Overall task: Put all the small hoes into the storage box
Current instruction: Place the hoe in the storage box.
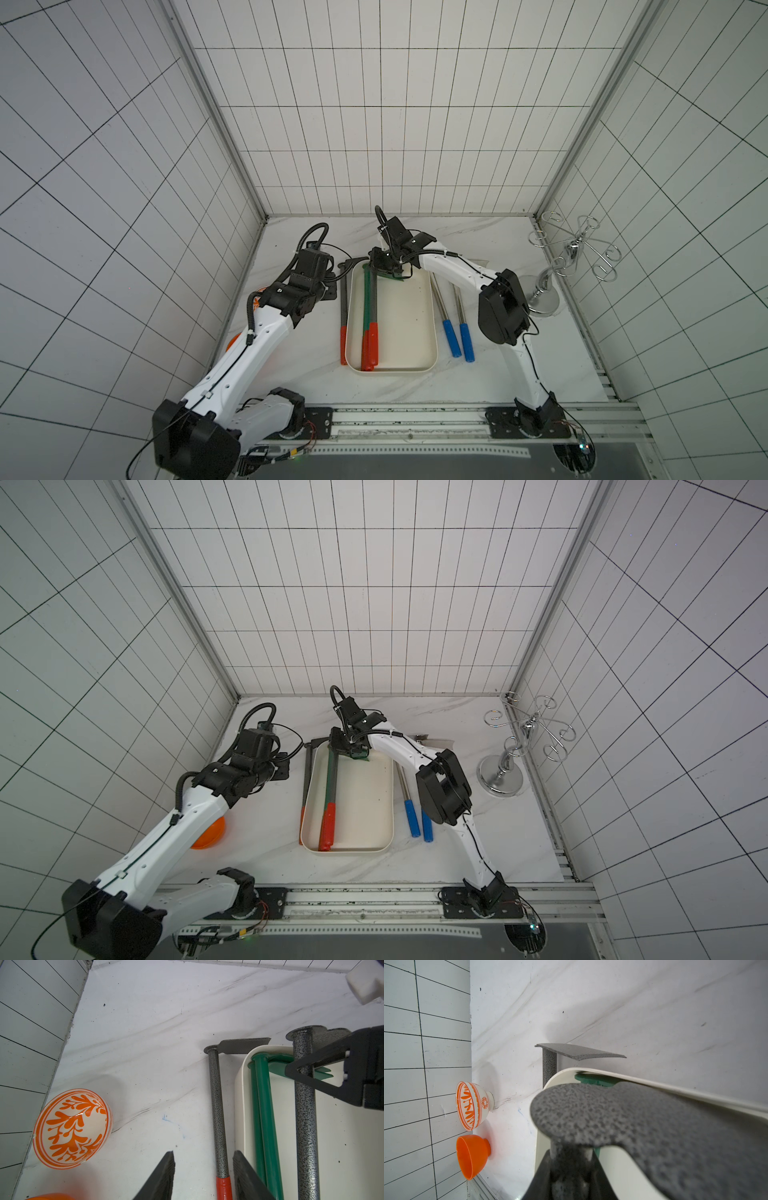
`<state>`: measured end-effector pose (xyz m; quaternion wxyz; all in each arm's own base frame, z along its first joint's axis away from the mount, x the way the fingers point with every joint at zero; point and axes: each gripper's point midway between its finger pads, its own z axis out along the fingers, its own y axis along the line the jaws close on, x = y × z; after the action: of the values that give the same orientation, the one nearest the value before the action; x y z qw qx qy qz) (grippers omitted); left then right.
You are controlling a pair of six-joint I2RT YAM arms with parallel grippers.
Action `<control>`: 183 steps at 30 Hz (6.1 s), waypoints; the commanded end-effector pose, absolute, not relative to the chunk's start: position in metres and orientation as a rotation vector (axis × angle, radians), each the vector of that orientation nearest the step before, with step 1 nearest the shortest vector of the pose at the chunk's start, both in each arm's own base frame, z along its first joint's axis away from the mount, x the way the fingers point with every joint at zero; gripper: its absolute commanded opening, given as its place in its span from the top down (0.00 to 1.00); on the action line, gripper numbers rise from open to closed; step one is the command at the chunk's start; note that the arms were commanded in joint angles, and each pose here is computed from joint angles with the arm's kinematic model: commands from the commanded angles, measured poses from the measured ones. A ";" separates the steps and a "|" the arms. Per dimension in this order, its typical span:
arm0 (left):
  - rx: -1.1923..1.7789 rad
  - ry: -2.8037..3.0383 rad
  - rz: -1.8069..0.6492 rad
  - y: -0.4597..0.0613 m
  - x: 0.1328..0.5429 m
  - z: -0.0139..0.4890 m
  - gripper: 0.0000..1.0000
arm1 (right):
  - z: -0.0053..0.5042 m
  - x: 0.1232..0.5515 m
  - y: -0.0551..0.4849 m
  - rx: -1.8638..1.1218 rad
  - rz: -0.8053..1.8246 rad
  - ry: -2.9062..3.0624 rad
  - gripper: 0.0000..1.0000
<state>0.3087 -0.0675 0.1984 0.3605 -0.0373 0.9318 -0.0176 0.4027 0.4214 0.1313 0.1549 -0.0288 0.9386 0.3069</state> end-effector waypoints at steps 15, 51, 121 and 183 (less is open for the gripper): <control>-0.105 2.379 -0.044 -0.066 0.312 0.203 0.52 | 0.118 0.401 0.412 -0.044 0.834 2.701 1.00; -0.111 2.378 -0.048 -0.065 0.310 0.201 0.52 | 0.109 0.402 0.421 -0.096 0.823 2.728 0.56; -0.110 2.642 -0.353 -0.128 0.346 0.094 0.59 | 0.123 0.403 0.431 -0.204 0.811 2.705 0.87; -0.124 2.638 -0.387 -0.136 0.363 0.089 1.00 | 0.142 0.365 0.389 -0.165 0.608 2.821 1.00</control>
<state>0.3455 -0.1265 0.0730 0.2042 -0.0447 0.9706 -0.1195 0.3819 0.3858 0.1516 0.1626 -0.0456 0.9615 0.2168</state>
